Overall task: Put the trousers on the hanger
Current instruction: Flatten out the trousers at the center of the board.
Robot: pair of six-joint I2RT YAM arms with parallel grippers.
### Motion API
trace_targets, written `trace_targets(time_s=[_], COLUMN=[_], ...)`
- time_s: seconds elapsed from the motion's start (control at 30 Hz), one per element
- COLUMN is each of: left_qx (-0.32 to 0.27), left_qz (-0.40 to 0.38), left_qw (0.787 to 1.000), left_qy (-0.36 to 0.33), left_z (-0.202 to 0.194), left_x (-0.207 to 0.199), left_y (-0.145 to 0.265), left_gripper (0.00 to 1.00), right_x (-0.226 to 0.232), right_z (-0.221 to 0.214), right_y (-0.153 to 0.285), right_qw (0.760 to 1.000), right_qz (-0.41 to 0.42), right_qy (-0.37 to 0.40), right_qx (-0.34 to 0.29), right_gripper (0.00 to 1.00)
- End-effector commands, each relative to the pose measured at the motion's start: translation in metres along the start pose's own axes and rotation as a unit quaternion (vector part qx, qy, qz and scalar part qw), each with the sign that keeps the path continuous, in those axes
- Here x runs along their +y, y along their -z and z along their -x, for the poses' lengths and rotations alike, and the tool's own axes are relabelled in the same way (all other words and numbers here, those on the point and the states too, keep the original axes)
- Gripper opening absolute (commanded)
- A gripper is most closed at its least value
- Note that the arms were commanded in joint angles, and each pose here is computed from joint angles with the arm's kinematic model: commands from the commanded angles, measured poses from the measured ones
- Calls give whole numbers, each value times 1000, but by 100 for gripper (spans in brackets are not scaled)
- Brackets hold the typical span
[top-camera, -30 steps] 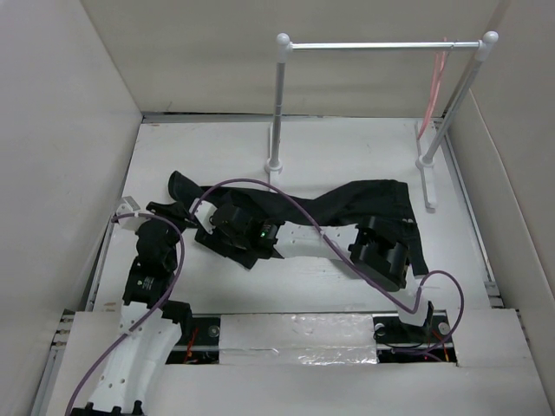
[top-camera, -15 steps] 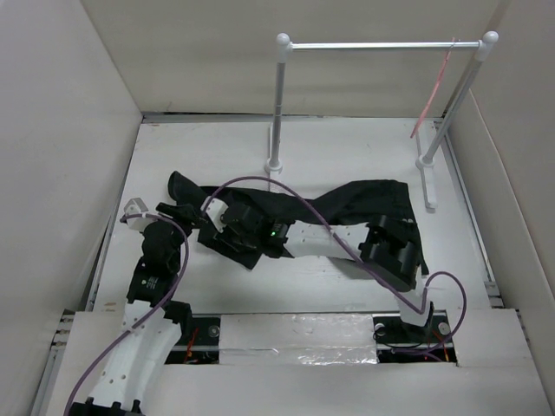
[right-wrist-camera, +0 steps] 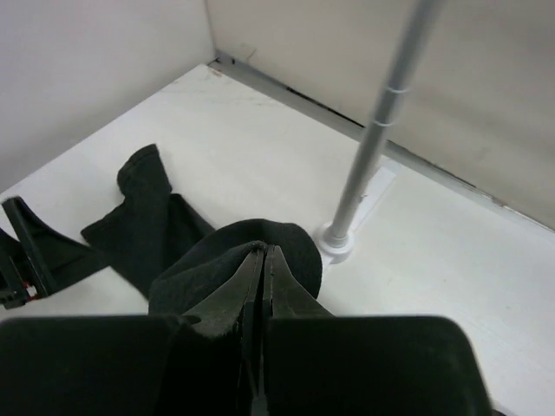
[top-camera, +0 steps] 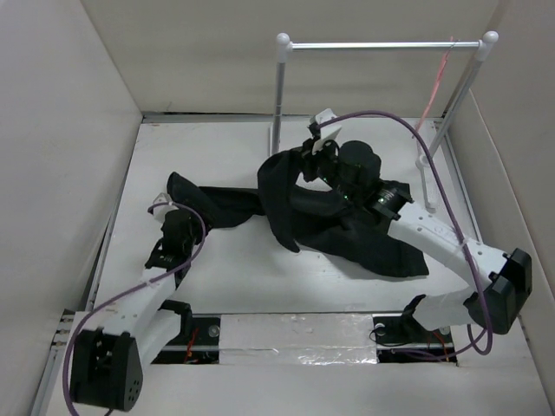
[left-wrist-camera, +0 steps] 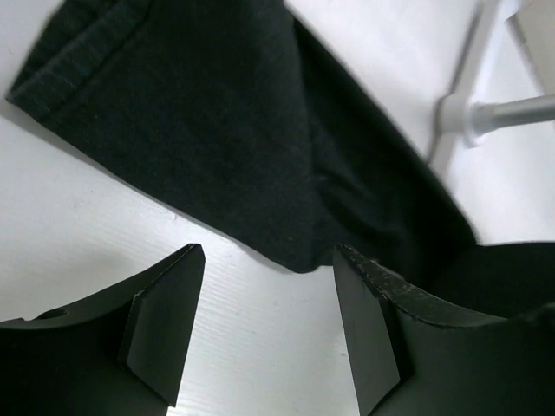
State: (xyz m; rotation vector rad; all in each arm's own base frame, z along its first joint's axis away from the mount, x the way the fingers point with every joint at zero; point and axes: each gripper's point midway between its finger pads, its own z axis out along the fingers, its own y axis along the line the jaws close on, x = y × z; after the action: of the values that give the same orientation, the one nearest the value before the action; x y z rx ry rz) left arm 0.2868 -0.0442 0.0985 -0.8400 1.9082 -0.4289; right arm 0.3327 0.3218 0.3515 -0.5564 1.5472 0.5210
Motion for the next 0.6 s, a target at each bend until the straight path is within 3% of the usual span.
trace_targets(time_s=[0.0, 0.3, 0.4, 0.43, 0.57], left_qx=[16, 66, 69, 66, 20], left_qz=[-19, 37, 54, 58, 78], left_qw=[1000, 996, 995, 995, 996], left_qy=[-3, -47, -52, -51, -39], left_z=[-7, -42, -48, -46, -30], left_x=[-13, -21, -11, -9, 9], left_y=[-19, -61, -60, -58, -37], left_gripper=[59, 59, 19, 0, 0], right_x=[-8, -17, -13, -9, -4], right_z=[4, 34, 44, 44, 69], right_y=[9, 52, 73, 78, 110], right_qw=[1000, 998, 997, 997, 993], right_qz=[9, 15, 24, 29, 40], right_qy=[-15, -28, -30, -32, -42], right_qx=[-15, -48, -63, -64, -101], right_gripper=[0, 0, 0, 0, 0])
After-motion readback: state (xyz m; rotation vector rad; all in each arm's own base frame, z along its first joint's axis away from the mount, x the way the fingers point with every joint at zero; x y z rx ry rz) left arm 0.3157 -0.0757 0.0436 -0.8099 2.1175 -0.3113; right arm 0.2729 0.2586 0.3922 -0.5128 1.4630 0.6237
